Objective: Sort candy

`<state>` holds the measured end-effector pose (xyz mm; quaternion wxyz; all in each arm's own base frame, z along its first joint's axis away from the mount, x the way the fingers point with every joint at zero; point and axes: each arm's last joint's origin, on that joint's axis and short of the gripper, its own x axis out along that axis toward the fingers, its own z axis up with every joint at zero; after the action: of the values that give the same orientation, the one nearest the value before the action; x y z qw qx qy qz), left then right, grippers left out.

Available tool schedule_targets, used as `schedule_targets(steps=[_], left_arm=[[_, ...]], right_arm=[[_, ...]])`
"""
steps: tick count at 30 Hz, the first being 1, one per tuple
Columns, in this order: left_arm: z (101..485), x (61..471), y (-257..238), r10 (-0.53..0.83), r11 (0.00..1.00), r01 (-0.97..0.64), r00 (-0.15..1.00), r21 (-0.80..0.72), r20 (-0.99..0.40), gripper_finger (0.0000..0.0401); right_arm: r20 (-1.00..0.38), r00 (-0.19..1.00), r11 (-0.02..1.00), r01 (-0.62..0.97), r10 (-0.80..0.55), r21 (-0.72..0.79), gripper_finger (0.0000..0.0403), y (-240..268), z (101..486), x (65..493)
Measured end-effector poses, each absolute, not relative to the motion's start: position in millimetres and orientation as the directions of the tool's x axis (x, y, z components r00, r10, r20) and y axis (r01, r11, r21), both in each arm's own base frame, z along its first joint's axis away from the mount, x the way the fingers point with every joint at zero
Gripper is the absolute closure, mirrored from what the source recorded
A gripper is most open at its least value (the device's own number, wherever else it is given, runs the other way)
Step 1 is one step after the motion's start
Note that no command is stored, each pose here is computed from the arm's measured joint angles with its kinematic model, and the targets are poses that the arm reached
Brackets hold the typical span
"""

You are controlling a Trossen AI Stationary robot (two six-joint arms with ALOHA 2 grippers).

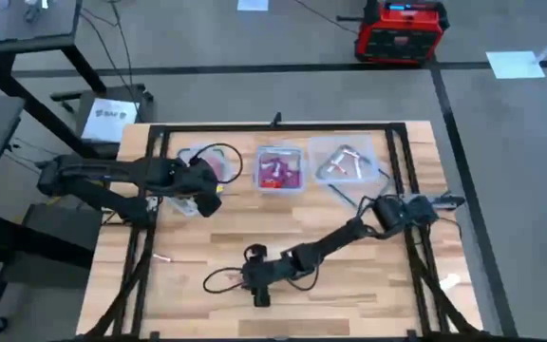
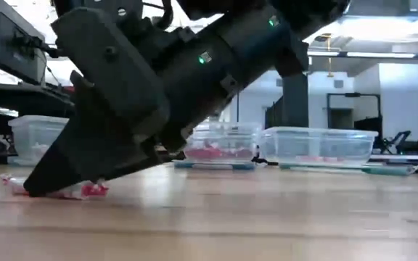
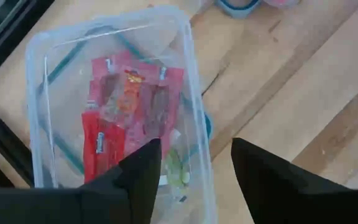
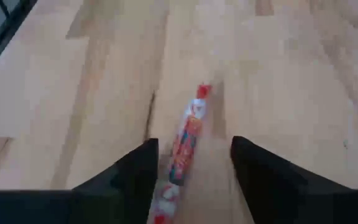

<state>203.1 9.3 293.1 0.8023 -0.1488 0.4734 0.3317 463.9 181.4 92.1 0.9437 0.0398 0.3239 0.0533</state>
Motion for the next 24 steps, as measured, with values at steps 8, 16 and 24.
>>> schedule_targets(steps=[8, 16, 24], left_arm=[[293, 203, 9, 0.391, 0.736, -0.673, 0.332, 0.075, -0.858, 0.0219], [293, 203, 9, 0.391, 0.736, -0.673, 0.332, 0.075, -0.858, 0.0219], [293, 203, 9, 0.391, 0.736, -0.673, 0.332, 0.075, -0.858, 0.0219]], right_arm=[[-0.653, 0.747, 0.988, -0.154, 0.126, 0.014, 0.0381, 180, 88, 461], [-0.700, 0.705, 0.973, -0.225, 0.119, -0.061, 0.0381, 175, 134, 446], [-0.713, 0.697, 0.962, -0.138, -0.075, -0.236, 0.0381, 128, 218, 412]])
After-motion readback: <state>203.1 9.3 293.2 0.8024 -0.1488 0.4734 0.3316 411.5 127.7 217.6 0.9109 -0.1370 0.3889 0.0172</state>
